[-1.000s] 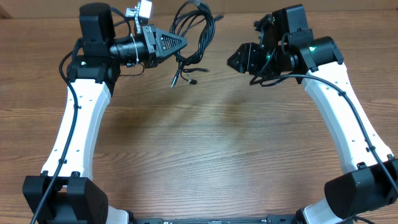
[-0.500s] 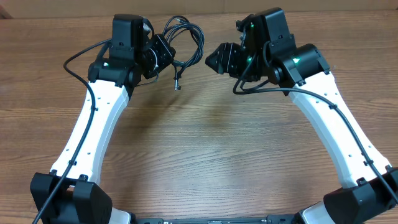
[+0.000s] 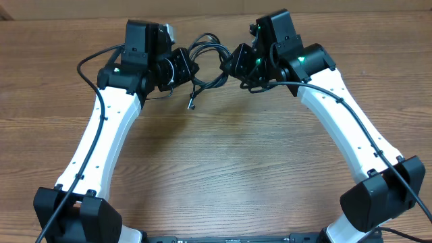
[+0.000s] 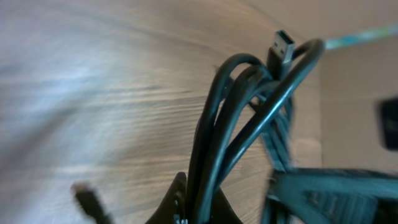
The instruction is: Untangle cables
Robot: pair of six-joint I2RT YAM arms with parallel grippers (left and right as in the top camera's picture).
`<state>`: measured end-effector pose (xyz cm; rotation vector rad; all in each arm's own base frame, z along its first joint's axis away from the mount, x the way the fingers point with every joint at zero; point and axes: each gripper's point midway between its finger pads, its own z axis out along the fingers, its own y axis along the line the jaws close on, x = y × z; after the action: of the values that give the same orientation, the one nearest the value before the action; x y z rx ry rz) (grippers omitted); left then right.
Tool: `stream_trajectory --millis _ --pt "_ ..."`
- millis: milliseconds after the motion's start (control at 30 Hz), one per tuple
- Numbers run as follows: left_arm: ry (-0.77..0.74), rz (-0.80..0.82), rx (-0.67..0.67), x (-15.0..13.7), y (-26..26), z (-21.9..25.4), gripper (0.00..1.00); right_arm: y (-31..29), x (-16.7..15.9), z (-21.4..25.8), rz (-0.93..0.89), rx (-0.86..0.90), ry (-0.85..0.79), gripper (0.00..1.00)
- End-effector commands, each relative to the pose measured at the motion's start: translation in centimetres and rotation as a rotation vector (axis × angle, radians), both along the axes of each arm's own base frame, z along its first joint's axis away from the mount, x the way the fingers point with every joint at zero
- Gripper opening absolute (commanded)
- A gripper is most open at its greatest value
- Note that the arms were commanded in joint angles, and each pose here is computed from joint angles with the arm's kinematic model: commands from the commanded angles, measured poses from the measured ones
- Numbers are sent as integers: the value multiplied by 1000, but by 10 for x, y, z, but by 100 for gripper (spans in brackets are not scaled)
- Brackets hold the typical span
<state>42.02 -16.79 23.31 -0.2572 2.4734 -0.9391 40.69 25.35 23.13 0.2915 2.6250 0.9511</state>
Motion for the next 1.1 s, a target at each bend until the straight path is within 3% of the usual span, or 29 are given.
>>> stream_trajectory --millis 0,67,133,200,300,367,433,467,533,600,667,800,1067 --pt "-220 -366 -117 -26 -36 46 4 -15 -1 -26 -47 -97 40 14" --pt "-265 -451 -163 -34 -36 54 4 -15 -3 -27 -15 -109 31 9" --pt "-320 -535 -194 -43 -30 60 4 -6 -9 -20 143 -73 -26 7" --pt "-320 -532 -168 -43 -12 53 4 6 -24 0 393 71 -112 7" --pt "-327 -528 -147 -43 3 48 4 -1 -36 24 579 238 -214 8" --pt "-332 -525 -144 -42 7 48 4 -22 -34 34 597 305 -249 8" --pt "-349 -546 -178 -45 4 54 4 -47 -24 34 533 311 -233 18" --pt "-341 -535 -187 -44 4 55 4 -53 -23 34 518 316 -227 32" --pt "-234 -399 -230 -30 7 57 4 -51 -26 36 521 311 -228 56" --pt "-18 -107 -278 -10 22 47 4 -42 -27 36 502 276 -208 64" --pt "254 223 -413 0 34 37 4 -29 -26 25 470 207 -173 64" --pt "544 519 -622 3 38 35 4 10 -35 36 573 223 -262 64" --pt "574 532 -685 6 34 43 4 47 -17 45 445 192 -299 63"
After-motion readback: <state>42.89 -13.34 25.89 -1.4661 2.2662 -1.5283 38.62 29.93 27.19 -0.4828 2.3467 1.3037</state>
